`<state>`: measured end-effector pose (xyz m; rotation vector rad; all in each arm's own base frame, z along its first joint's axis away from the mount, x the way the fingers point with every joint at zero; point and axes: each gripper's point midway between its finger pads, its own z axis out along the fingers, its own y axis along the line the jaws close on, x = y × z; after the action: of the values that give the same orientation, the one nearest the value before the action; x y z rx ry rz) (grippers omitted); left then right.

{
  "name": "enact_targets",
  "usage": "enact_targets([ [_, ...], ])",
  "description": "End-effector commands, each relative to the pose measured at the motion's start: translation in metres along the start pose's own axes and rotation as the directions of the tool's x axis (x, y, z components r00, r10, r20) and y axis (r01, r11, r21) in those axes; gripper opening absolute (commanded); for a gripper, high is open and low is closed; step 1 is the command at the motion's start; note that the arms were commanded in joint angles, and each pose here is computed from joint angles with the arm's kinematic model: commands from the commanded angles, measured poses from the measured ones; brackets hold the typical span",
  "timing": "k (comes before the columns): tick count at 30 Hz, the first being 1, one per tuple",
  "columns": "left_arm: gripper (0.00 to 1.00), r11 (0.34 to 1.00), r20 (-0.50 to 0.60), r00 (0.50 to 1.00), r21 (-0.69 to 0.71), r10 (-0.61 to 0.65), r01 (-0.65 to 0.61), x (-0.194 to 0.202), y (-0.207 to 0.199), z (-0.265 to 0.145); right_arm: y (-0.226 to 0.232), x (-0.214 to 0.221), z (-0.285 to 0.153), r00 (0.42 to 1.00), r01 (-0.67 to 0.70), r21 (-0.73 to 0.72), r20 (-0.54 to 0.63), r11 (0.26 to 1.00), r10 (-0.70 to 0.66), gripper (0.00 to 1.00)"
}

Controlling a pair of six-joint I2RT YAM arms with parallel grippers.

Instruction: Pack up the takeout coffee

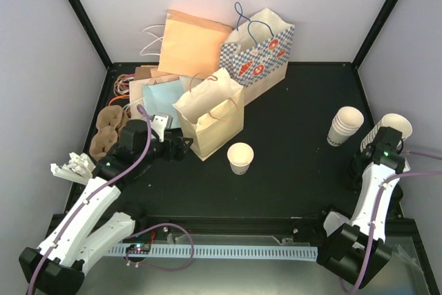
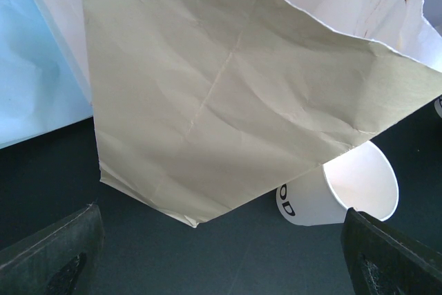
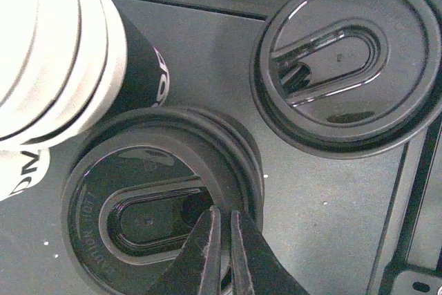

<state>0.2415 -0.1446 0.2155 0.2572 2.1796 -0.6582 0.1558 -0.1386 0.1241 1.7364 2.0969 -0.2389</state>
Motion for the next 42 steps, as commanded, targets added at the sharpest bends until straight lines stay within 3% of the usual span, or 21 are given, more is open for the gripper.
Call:
enact_targets([
  [1,0.96,1.000,0.025,1.000,0.019,0.008,-0.008,-0.005,-0.004,-0.002,0.003,-0.006,-0.018,1.000,0.007,-0.032,0.008,0.999,-0.007,0.05],
  [20,0.96,1.000,0.021,1.000,0.013,0.005,-0.005,-0.005,-0.002,-0.001,0.035,0.020,-0.063,0.977,0.183,-0.311,-0.049,0.933,-0.208,0.01],
  [29,0.96,1.000,0.017,1.000,0.000,0.003,-0.003,-0.004,0.000,0.000,0.037,-0.012,-0.143,0.968,0.236,-0.392,0.170,0.889,-0.182,0.01],
  [35,0.96,1.000,0.012,1.000,0.001,0.005,-0.005,-0.004,0.000,0.001,0.062,-0.019,-0.182,0.944,0.322,-0.500,0.230,0.804,-0.235,0.01],
  [42,0.96,1.000,0.019,1.000,0.018,0.004,-0.004,-0.006,-0.004,-0.002,0.110,-0.005,-0.195,0.902,0.425,-0.616,0.229,0.664,-0.365,0.01],
])
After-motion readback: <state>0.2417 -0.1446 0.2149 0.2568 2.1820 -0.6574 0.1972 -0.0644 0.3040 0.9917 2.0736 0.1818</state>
